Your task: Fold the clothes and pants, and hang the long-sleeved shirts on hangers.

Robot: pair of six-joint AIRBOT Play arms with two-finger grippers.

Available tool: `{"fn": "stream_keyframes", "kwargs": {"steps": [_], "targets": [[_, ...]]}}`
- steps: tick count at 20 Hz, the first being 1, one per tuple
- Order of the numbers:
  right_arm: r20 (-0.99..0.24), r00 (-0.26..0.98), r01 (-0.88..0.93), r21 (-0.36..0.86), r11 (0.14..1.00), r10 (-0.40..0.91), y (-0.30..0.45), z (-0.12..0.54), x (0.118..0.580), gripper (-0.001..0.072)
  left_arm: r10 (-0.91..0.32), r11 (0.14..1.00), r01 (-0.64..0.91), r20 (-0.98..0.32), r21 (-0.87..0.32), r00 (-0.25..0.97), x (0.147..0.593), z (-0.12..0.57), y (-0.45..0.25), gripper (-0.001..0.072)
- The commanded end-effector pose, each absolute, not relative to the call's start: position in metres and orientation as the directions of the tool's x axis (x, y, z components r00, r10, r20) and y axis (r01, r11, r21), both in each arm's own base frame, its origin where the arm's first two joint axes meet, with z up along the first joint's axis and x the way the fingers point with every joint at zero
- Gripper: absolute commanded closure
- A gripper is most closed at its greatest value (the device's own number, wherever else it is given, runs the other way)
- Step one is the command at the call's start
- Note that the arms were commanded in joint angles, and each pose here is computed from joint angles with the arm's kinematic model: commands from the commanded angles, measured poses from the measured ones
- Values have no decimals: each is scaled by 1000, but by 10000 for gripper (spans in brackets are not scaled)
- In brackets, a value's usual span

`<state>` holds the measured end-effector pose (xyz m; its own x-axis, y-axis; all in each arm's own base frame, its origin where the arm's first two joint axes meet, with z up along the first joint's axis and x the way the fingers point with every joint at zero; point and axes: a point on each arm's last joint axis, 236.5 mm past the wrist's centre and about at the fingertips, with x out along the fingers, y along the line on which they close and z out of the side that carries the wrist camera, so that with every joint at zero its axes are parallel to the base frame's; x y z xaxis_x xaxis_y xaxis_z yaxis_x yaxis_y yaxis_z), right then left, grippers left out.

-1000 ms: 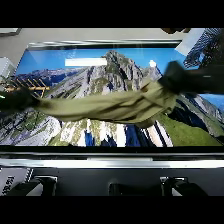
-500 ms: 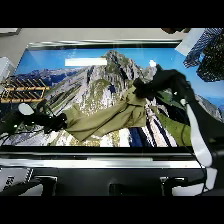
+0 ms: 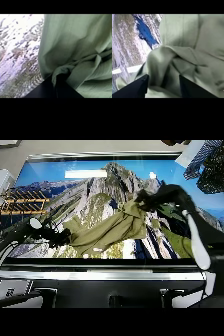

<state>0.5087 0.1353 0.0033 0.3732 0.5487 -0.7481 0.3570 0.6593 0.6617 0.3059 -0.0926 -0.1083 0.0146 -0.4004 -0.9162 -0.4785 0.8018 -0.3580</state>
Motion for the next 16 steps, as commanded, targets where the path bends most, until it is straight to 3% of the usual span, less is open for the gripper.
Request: {"fn": "stream_keyframes", "kwargs": {"steps": [1, 3, 6, 7, 11, 16], "targets": [[-798, 272, 306, 601, 738, 538, 70, 28, 463, 254, -403, 809, -470, -915, -353, -6, 301, -109, -93, 690], [-836, 209, 328, 549, 769, 507, 39, 26, 430, 254, -406, 810, -470, -913, -350, -20, 298, -109, -94, 690], [-840, 112, 372, 531, 761, 531, 42, -5, 380, 197, -408, 820, -450, -912, -353, -27, 296, -109, -94, 690], [-832, 100, 384, 538, 750, 546, 50, -17, 368, 160, -409, 820, -450, -912, -353, -31, 296, -109, -95, 690], [-821, 100, 420, 547, 724, 563, 67, -50, 342, 161, -410, 820, -451, -912, -352, -34, 295, -109, -95, 690], [-829, 285, 435, 559, 706, 481, 43, -36, 379, 161, -410, 821, -450, -912, -351, -35, 295, -109, -95, 690]]}}
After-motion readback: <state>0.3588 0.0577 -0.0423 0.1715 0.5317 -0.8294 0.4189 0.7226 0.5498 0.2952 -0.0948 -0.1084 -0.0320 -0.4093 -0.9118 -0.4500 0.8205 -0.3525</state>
